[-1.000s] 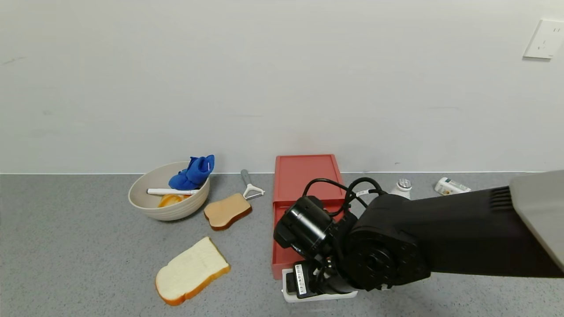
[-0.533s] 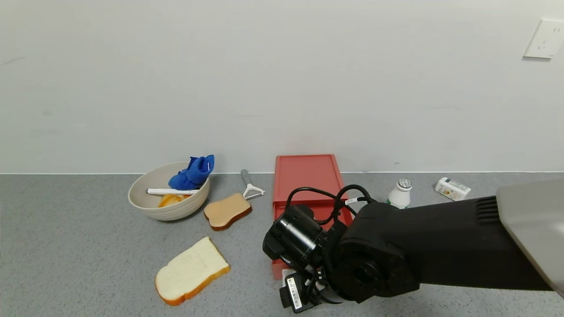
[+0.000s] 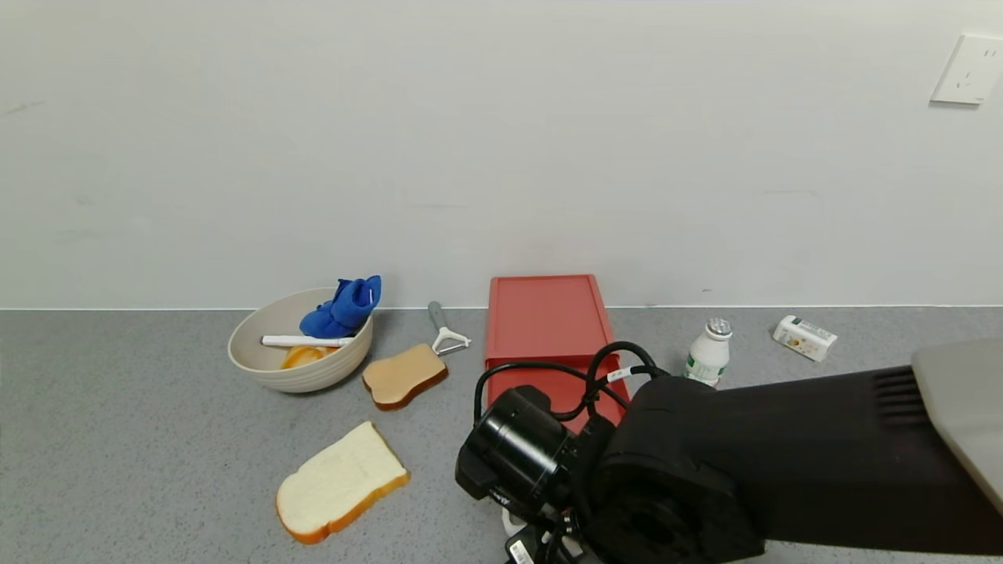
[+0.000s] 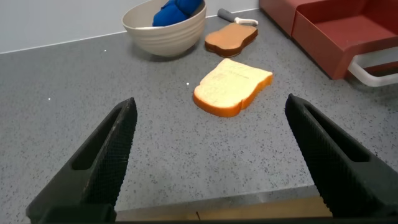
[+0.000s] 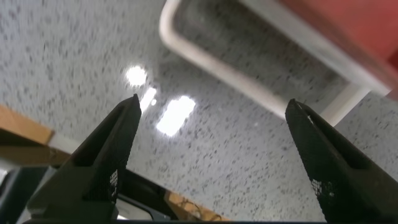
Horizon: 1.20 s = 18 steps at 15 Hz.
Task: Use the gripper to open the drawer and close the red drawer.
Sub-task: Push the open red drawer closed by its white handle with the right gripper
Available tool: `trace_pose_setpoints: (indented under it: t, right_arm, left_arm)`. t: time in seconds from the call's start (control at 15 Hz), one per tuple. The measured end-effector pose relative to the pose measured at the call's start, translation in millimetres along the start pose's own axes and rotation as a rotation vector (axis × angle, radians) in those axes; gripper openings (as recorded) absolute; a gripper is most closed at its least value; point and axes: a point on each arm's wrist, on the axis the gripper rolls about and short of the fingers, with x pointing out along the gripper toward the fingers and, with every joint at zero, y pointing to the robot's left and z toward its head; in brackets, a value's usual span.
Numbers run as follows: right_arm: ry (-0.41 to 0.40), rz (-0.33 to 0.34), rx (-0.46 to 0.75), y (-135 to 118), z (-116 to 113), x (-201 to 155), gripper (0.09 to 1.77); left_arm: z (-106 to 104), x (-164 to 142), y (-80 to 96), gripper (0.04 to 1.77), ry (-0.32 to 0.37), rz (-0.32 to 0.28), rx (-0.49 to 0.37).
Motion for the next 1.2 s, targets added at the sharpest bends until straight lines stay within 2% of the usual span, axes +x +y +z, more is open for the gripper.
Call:
trace_pose_setpoints:
  t: [0.33,0.47,0.8,1.0,1.2]
  right_arm:
    - [0.019,0.003,-0.049,18,-9,-4,1.71]
    - [0.016,0.002,0.056,21,-9,-3,1.71]
    - [0.013,-0.017,0.404,20,-3,4,1.71]
    - [0.011,-0.013,0.506,14,0,3,1.71]
    - [0.010,-0.015,0.524,14,0,3,1.71]
  left_arm:
    - [0,0,0.0,1.72,0.000,0.000,-0.001]
    - [0,0,0.0,1.72,0.000,0.000,-0.001]
    - [0,0,0.0,1.72,0.000,0.000,-0.001]
    - [0,0,0.0,1.72,0.000,0.000,-0.001]
    - [0,0,0.0,1.72,0.000,0.000,-0.001]
